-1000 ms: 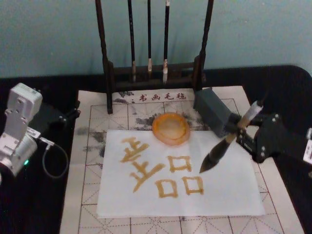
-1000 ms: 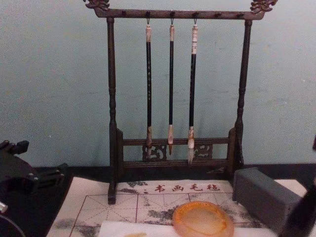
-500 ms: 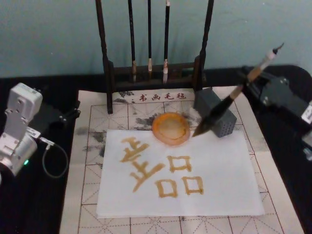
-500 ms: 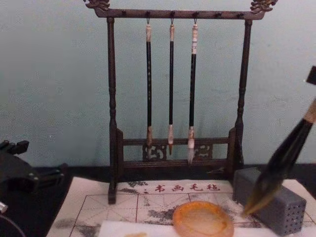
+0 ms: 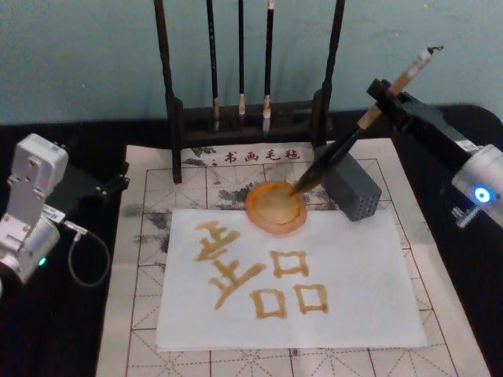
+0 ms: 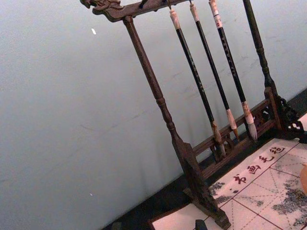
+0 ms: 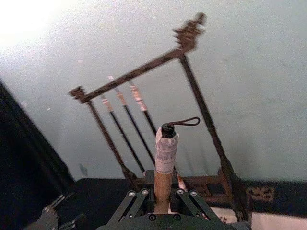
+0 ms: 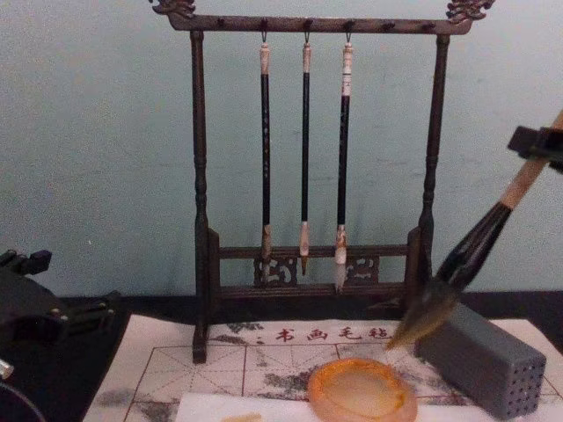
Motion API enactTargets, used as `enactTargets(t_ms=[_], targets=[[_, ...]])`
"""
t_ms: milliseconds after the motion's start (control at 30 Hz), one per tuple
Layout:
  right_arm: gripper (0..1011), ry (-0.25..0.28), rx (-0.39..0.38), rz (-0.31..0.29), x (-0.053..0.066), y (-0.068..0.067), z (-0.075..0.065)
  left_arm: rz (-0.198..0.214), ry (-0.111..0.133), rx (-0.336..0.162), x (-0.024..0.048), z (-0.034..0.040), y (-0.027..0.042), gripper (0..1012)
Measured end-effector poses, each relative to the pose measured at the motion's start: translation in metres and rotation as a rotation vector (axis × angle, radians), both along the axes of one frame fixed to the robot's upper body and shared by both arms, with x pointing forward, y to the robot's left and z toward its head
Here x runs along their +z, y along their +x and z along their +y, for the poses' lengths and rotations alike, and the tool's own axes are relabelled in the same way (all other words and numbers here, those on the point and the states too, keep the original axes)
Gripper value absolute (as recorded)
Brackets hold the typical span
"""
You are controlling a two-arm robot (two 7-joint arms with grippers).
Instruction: Pick up the brush from the inkstone, write on the paper, then place the brush back to its original position.
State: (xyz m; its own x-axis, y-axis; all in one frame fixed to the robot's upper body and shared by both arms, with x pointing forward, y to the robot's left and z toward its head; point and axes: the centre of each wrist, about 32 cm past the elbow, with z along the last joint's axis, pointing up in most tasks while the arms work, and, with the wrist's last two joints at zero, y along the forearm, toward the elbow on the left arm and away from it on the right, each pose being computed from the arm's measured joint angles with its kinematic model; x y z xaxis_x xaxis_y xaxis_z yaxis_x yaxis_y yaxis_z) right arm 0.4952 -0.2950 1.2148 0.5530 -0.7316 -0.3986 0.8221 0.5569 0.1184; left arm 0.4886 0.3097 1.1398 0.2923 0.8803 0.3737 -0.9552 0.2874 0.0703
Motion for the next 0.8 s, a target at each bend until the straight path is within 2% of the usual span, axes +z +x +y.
enactTargets(t_ms=[167, 200, 300, 633, 800], targets=[[185, 0.077, -0.047, 0.133, 0.001, 0.017, 0.009, 0.0, 0.0, 0.0, 0.0, 0.0, 0.0, 1001], [185, 0.077, -0.047, 0.133, 0.001, 0.017, 0.009, 0.0, 0.0, 0.0, 0.0, 0.0, 0.0, 1001], [185, 0.113, -0.066, 0.198, 0.001, 0.026, 0.013, 0.0, 0.0, 0.0, 0.0, 0.0, 0.0, 1001], [185, 0.194, -0.118, 0.342, -0.006, 0.045, 0.024, 0.0, 0.0, 0.0, 0.0, 0.0, 0.0, 1001], [185, 0.227, -0.153, 0.398, -0.009, 0.051, 0.027, 0.0, 0.0, 0.0, 0.0, 0.0, 0.0, 1001]])
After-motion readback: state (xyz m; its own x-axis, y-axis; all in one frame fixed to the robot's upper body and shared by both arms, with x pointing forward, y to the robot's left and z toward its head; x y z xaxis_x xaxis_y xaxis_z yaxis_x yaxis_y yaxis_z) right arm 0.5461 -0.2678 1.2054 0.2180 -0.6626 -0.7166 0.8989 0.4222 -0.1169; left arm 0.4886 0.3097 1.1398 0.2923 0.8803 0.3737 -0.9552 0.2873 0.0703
